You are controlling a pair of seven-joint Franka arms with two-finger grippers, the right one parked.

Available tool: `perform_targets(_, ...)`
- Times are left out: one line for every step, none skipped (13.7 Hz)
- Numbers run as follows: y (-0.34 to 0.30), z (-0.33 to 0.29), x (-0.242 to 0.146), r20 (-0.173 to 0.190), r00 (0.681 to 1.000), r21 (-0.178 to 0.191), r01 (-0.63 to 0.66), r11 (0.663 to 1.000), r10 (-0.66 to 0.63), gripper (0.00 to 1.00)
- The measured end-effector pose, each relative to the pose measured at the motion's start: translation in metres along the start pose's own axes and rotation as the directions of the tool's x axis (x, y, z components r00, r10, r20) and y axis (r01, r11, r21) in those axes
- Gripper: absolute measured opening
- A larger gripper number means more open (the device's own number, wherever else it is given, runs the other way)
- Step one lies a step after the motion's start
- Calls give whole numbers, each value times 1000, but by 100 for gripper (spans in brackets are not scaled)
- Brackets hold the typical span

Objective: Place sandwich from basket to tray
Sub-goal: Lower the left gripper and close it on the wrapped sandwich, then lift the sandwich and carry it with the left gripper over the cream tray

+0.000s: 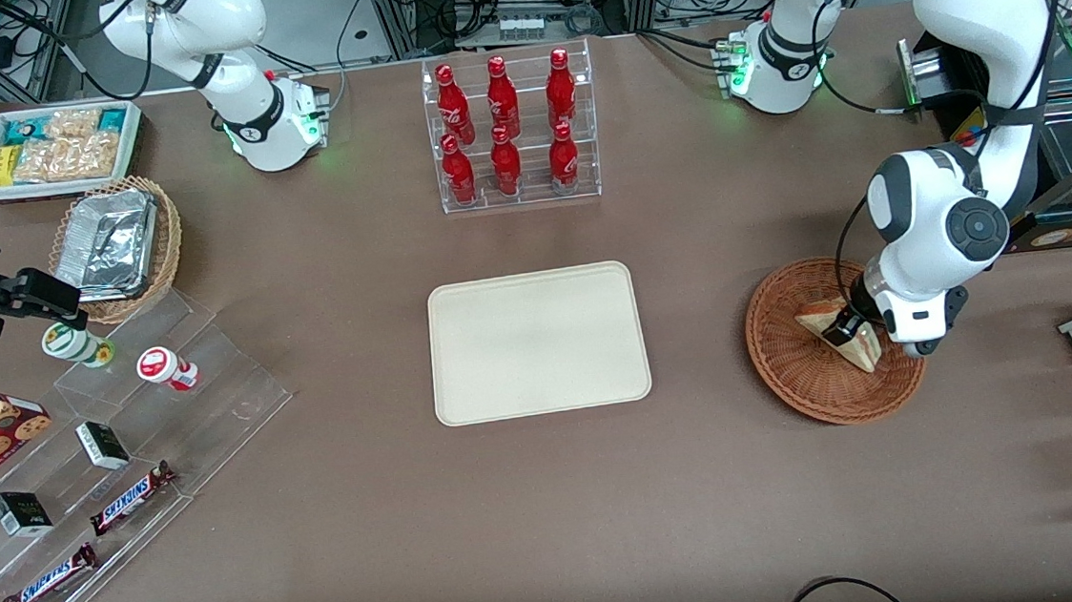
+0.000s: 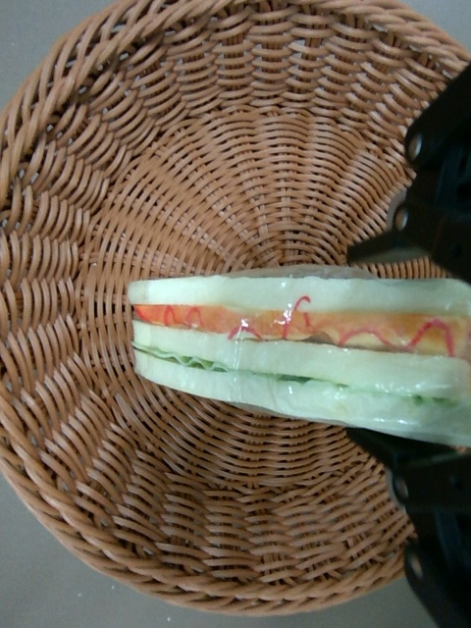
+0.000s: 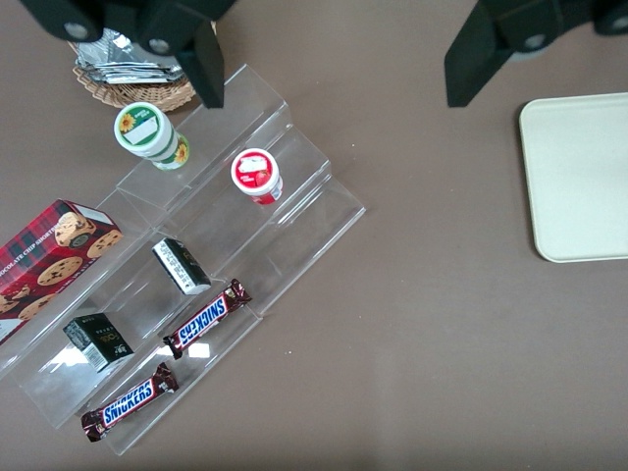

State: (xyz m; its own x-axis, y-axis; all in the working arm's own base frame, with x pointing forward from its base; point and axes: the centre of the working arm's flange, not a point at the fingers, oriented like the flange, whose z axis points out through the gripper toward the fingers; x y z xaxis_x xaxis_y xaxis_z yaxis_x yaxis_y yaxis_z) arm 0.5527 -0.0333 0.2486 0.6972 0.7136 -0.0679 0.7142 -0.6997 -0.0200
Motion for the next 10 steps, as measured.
perform_targets(0, -3, -1, 8, 1000, 8, 0, 1000, 0, 53)
perform_targets(0, -9, -1, 15, 1000, 14, -1, 1000, 1, 42)
perform_targets(1, -19, -1, 22, 1000, 20, -4, 1000, 3, 37)
perform_targets(4, -32, 0, 31, 999, 28, -7, 1000, 6, 33)
perform_targets(8, -47, 1, 40, 999, 35, -12, 999, 10, 30)
perform_targets(14, -62, 1, 45, 999, 37, -19, 999, 18, 29)
perform_targets(23, -75, 0, 42, 999, 33, -33, 999, 32, 26)
perform_targets(35, -86, -6, 32, 998, 23, -58, 998, 57, 19)
perform_targets(51, -94, -18, 20, 996, 11, -92, 996, 92, 15)
perform_targets(68, -99, -35, 11, 991, 4, -132, 991, 132, 15)
